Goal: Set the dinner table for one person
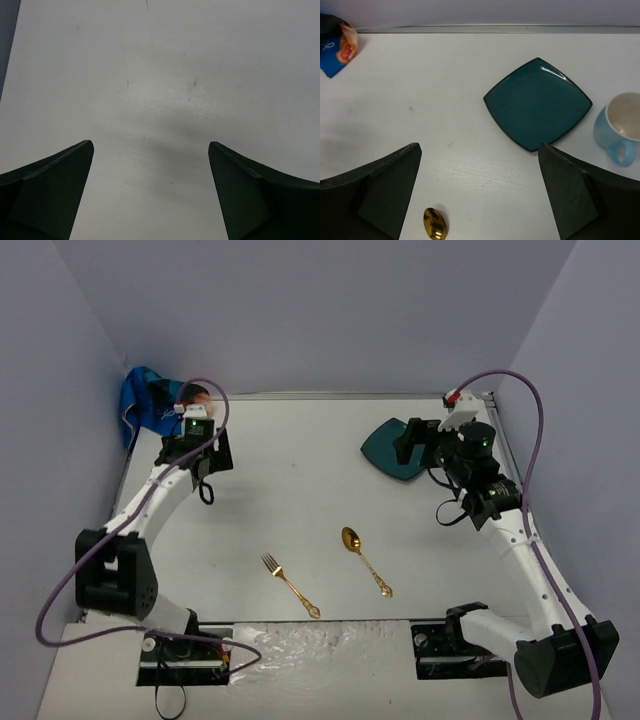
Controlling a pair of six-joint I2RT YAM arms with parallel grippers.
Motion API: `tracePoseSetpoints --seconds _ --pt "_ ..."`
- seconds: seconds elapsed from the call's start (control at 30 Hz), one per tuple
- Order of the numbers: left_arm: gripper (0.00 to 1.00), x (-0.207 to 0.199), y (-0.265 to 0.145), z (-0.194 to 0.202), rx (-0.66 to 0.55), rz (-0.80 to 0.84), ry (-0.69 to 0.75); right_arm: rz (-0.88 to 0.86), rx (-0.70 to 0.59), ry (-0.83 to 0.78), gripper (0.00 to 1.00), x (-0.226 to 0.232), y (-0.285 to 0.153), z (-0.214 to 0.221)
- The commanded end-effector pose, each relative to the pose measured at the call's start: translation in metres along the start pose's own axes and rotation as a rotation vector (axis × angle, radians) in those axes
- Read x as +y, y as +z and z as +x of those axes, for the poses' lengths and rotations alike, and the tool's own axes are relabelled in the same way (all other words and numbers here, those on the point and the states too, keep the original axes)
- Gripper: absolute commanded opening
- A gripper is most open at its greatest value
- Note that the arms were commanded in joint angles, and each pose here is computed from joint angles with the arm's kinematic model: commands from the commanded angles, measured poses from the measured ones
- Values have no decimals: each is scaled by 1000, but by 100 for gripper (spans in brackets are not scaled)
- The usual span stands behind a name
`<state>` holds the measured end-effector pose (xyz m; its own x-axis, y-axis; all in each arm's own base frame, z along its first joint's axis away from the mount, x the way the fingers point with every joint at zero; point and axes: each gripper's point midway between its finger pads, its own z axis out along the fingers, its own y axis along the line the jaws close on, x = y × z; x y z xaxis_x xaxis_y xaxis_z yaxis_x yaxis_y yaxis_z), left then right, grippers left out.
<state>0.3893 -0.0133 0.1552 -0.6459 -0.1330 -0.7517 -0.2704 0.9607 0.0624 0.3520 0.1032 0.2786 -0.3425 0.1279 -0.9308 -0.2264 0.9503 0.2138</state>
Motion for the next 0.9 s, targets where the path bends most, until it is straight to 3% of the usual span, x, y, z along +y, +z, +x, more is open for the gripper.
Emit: tracePoseSetpoints --seconds 0.0,0.2,0.27,0.43,0.87 --pt "97 22 56 -91 -201 -37 -116 -191 -104 -25 100 38 6 -41" --pt "97 37 150 -123 -168 -19 -129 -207 -60 -1 100 39 24 -29" --pt "97 36 185 -116 -122 -5 -125 -211 -51 12 100 40 27 -28" --pt "96 38 224 -143 -154 39 -152 -241 1 22 100 44 37 -13" --pt "95 33 254 -117 -68 123 -34 -250 70 78 100 47 52 7"
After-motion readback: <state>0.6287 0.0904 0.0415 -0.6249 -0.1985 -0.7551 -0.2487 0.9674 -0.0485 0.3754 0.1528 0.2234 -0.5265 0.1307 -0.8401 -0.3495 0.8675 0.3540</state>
